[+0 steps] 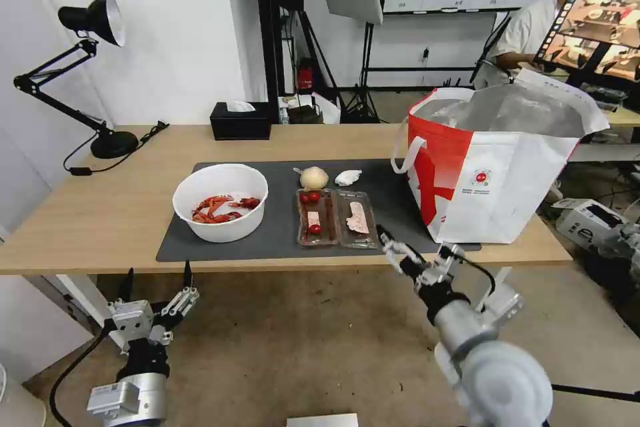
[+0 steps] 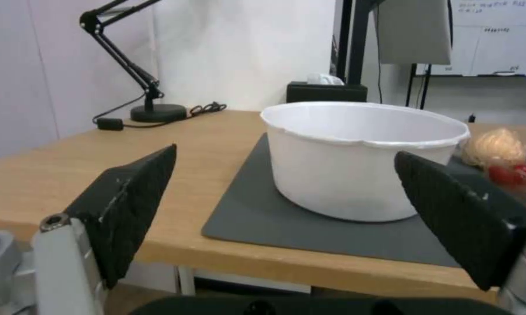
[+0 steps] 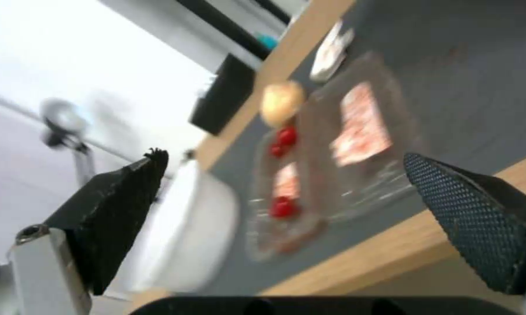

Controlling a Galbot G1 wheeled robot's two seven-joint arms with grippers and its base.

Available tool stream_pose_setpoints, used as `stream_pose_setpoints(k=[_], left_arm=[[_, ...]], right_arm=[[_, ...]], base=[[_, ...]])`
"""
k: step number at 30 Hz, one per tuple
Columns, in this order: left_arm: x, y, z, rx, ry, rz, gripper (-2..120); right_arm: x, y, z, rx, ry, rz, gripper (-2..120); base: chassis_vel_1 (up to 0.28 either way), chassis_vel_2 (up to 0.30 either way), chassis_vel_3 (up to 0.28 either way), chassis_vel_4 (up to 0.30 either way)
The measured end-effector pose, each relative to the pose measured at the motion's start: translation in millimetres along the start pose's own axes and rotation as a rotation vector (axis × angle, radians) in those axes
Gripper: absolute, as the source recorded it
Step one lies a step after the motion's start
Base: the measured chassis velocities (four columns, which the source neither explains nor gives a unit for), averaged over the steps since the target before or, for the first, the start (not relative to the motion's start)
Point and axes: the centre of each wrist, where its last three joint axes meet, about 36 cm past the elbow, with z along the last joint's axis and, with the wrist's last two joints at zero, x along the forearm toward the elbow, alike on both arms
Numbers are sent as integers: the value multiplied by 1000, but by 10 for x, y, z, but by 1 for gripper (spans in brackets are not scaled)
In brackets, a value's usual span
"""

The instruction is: Pick up the trash from the table and place it into the takeout bag.

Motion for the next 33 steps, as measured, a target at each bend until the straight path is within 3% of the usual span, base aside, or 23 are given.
stream_pose_setpoints(k=[1,4,10,19,33], left_arm=[[0,0,0,0,0,0,100],[20,1,24,0,14,-4,100],[39,4,10,0,20,-20,100],[70,26,-35,3,21,-49,100],[118,49,-64,-6,23,-60,100]], right_arm=[[0,0,0,0,0,0,100],[-53,97,-91,-159,65,9,100],[-140,96,-78,-243,127,43,100],[-302,72,54,-244,147,108,100],[-558,-13,214,-269,123,97,100]], base=[[0,0,0,0],[0,0,0,0],[0,0,0,0],[0,0,0,0],[0,0,0,0]])
